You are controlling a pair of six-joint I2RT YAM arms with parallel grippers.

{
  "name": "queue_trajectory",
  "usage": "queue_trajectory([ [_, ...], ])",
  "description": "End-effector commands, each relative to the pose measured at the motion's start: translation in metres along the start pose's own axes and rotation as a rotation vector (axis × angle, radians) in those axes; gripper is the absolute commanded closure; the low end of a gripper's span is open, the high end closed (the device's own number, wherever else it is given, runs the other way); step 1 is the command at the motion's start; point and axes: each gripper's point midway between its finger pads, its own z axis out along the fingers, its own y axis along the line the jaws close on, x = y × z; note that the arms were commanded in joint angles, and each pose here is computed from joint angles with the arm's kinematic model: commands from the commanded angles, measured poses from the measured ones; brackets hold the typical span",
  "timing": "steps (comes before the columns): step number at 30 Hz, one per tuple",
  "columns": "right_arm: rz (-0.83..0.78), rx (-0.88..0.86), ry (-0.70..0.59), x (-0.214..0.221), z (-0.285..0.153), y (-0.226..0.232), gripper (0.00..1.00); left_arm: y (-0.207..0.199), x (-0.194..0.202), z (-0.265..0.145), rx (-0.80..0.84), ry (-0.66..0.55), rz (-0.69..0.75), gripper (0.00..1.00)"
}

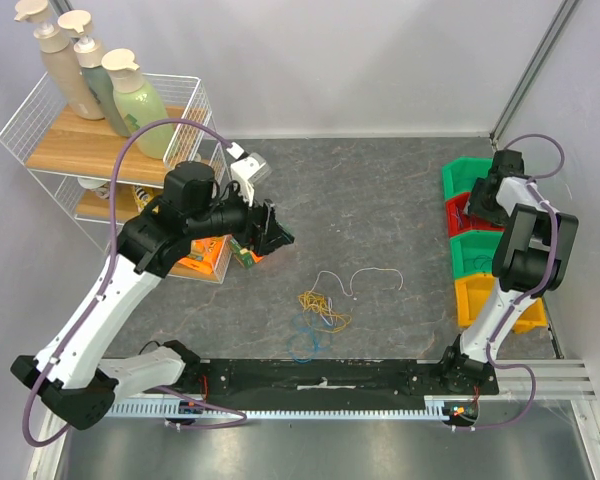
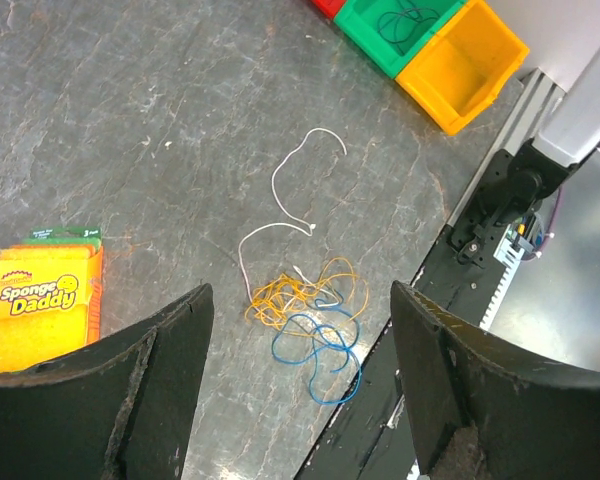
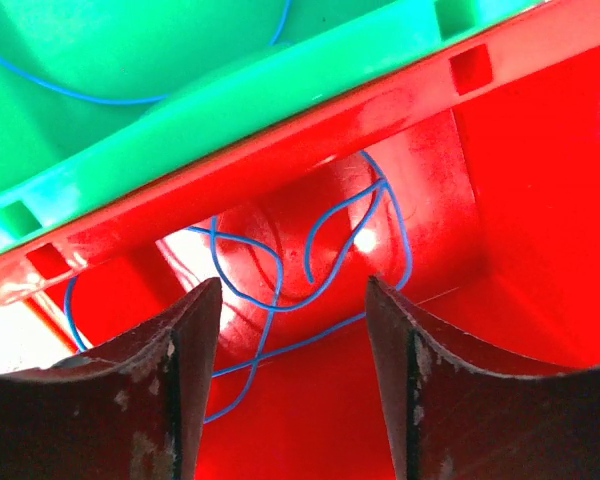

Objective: Untangle the cables

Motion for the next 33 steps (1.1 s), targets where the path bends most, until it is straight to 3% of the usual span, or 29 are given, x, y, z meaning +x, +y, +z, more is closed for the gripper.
queue_trajectory([
  [1,0.028,0.059,-0.067,-0.006,0.003,-0.003,0.37,0.009,-0.011,0.002,-0.021,-0.01,0.022,0.22],
  [9,-0.019,0.019,-0.02,0.017,0.022,0.007,0.63,0.021,-0.017,0.015,-0.038,0.019,-0.028,0.22],
  [16,-0.231,-0.081,0.037,0.05,0.025,0.023,0.87,0.028,-0.019,0.024,-0.047,0.052,-0.062,0.23],
  [24,-0.445,-0.273,0.076,0.082,0.019,0.07,0.96,0.039,-0.017,0.029,-0.032,0.057,-0.094,0.23],
  [33,-0.662,-0.451,0.084,0.117,-0.001,0.119,0.98,0.045,-0.016,0.022,-0.045,0.04,-0.1,0.23],
])
